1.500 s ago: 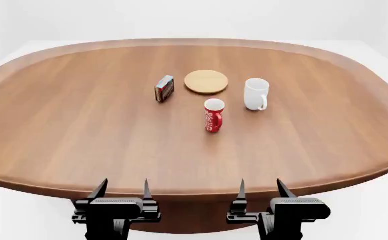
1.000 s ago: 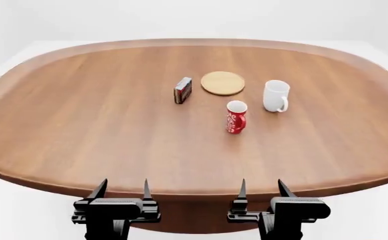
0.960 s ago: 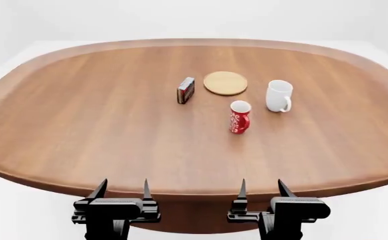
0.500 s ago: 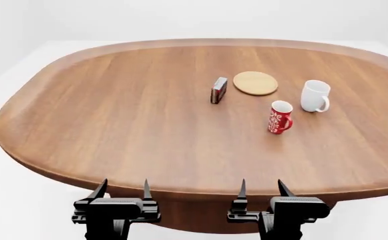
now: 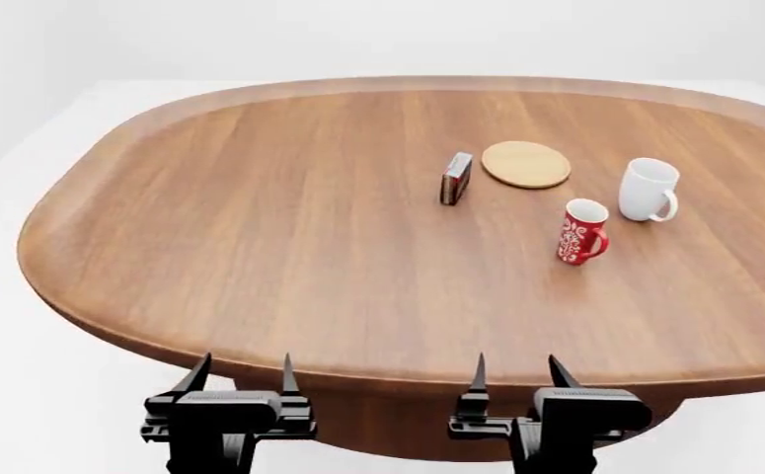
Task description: Put the chocolate pudding to the left of the plate.
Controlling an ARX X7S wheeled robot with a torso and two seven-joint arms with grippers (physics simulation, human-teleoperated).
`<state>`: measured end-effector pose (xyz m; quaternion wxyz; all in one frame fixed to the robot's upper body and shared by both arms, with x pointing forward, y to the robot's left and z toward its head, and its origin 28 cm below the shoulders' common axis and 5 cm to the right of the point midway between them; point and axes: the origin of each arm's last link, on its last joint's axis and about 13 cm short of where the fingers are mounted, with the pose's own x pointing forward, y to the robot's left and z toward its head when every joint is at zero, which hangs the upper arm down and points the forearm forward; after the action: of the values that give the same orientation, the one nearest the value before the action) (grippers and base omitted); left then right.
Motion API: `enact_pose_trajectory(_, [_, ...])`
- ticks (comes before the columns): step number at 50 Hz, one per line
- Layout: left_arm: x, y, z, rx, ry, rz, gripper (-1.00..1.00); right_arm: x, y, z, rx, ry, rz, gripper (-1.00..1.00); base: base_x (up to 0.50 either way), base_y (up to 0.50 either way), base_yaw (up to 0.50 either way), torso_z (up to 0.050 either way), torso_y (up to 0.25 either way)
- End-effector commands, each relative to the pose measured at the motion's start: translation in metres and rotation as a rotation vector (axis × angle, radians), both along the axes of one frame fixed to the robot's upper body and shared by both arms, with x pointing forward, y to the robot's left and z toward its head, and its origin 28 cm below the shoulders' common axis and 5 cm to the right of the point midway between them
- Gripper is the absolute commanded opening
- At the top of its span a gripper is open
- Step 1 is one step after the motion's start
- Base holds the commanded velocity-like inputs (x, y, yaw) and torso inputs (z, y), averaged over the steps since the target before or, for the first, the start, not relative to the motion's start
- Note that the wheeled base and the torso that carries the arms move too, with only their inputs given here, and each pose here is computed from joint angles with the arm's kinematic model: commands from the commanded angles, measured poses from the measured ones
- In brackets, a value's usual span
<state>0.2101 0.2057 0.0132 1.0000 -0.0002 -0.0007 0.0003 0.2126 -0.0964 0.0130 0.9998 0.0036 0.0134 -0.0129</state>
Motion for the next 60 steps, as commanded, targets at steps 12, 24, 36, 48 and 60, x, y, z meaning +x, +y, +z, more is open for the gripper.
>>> enact_pose_trajectory(12, [-0.0005, -0.0001, 0.0003, -0.003, -0.003, 0.001, 1.00, 0.0020, -0.0006, -0.0007, 0.007, 0.015, -0.005, 1.00, 0.45, -0.13, 0.00, 0.000, 0.000])
enact_pose_trajectory(24, [-0.0002, -0.0001, 0.0002, -0.004, -0.003, 0.001, 1.00, 0.0023, -0.0007, -0.0007, 0.009, 0.019, -0.007, 1.00, 0.50, -0.16, 0.00, 0.000, 0.000])
enact_pose_trajectory(36, [0.0006, -0.0001, -0.0007, -0.001, 0.001, -0.001, 1.00, 0.0023, -0.0007, -0.0005, 0.009, 0.022, -0.011, 1.00, 0.50, -0.03, 0.00, 0.000, 0.000])
enact_pose_trajectory(48, [0.0005, 0.0000, -0.0007, -0.002, 0.001, -0.002, 1.00, 0.0023, -0.0008, -0.0007, 0.010, 0.022, -0.012, 1.00, 0.50, 0.00, 0.00, 0.000, 0.000])
enact_pose_trajectory(60, [-0.0004, -0.0001, -0.0001, -0.003, -0.002, 0.000, 1.00, 0.0021, -0.0008, -0.0005, 0.012, 0.023, -0.014, 1.00, 0.50, 0.00, 0.00, 0.000, 0.001])
